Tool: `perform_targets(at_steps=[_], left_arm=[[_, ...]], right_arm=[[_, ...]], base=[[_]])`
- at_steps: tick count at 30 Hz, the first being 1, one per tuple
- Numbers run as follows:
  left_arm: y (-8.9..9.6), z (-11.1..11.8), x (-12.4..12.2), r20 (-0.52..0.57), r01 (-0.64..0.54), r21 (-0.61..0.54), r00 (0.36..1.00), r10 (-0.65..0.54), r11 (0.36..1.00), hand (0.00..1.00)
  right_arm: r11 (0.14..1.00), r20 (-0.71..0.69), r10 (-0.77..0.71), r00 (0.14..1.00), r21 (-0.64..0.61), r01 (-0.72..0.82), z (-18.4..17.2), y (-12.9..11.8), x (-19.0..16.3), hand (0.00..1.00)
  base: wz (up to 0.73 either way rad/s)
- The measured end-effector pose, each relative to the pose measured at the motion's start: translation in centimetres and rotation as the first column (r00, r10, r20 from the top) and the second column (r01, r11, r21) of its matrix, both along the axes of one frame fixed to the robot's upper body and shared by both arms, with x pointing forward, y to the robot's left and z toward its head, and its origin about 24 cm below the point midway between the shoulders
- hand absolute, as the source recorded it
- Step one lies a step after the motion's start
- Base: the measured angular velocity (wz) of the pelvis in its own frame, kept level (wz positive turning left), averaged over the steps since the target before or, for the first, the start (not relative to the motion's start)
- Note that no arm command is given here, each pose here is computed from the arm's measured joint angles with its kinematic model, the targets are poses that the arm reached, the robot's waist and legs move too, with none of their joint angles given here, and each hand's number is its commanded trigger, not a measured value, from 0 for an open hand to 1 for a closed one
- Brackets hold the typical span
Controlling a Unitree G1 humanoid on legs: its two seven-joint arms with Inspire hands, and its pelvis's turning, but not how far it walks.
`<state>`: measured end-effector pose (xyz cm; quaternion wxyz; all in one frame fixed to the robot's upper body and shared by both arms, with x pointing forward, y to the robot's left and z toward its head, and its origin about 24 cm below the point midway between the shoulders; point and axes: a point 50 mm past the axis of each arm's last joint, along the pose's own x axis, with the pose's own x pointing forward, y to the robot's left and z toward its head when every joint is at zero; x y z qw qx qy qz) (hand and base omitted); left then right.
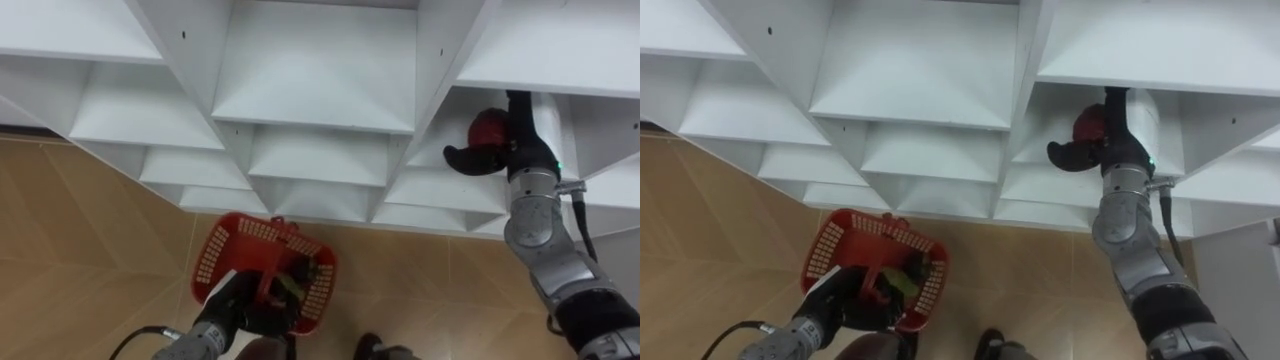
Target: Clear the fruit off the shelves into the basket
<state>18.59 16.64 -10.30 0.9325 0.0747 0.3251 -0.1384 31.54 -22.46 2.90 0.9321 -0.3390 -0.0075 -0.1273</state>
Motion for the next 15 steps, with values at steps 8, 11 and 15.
perform_targets(at_steps=[8,11,15], left_arm=[[-0.05,-0.06,-0.08,-0.003,0.002,0.002,1.0,-0.002,1.0,1.0],[-0.05,-0.1,-0.12,-0.005,0.003,0.002,1.0,-0.003,1.0,1.0],[-0.06,-0.1,-0.12,-0.006,0.005,-0.001,1.0,-0.005,1.0,1.0]], right_arm=[[1.0,0.015,-0.018,1.0,-0.002,0.018,0.08,-0.09,-0.03,0.0],[1.0,0.022,-0.026,0.999,-0.002,0.026,0.11,-0.13,-0.04,0.0],[1.0,0.025,-0.031,0.999,-0.001,0.031,0.13,-0.16,-0.05,0.0]], base=[[0.0],[0.0],[0.0]])
